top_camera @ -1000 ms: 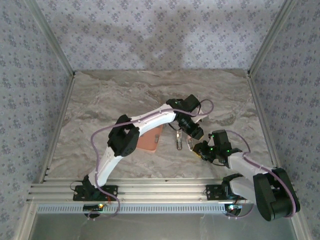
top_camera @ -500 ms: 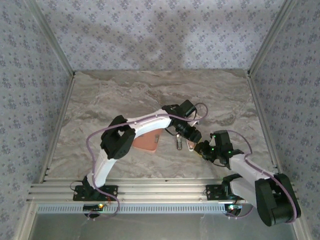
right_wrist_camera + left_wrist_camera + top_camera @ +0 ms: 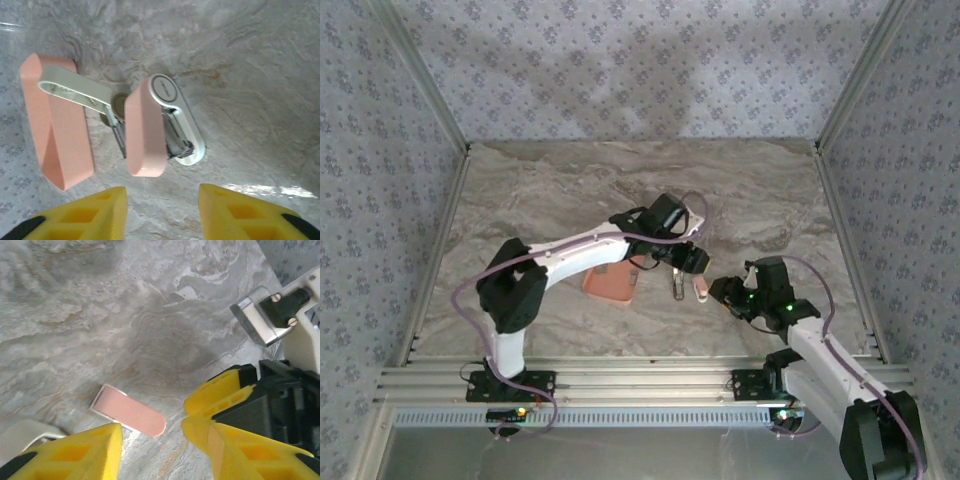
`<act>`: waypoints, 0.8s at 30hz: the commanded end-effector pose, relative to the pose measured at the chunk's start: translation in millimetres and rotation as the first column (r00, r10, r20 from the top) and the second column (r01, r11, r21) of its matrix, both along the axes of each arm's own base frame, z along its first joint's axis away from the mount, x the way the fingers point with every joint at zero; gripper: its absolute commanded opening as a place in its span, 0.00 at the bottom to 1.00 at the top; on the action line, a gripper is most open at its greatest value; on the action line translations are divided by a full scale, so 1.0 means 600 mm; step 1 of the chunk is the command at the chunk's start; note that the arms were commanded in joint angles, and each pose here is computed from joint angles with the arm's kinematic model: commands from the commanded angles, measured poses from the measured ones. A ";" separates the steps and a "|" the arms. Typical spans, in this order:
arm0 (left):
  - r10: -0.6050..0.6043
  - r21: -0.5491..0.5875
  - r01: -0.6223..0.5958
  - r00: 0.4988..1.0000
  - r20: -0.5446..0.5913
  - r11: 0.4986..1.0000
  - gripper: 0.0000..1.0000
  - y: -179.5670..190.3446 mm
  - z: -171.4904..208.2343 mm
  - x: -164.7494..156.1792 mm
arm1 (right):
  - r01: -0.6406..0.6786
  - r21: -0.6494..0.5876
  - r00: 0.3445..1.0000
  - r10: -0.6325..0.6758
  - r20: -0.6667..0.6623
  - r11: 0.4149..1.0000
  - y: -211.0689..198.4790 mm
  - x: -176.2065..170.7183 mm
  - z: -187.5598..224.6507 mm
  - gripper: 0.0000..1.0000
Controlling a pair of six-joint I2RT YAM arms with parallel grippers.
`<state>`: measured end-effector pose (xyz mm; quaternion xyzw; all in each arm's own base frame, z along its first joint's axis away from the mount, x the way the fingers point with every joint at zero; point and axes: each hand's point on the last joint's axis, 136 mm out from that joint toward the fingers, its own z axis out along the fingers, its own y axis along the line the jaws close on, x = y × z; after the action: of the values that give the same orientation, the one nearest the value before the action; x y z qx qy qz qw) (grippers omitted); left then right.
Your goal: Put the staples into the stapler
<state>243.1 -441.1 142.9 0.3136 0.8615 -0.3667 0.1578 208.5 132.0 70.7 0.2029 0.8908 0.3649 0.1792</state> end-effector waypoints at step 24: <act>0.171 -0.094 -0.169 0.985 0.018 0.981 0.50 0.063 -0.012 0.008 | -0.032 -0.159 0.976 -0.004 -0.219 0.987 -0.017 -0.019 -0.100 0.31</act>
<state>245.7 -402.5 114.4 0.2377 0.8769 -0.3720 0.1901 216.7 142.6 42.6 0.1958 0.9140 0.3328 0.1243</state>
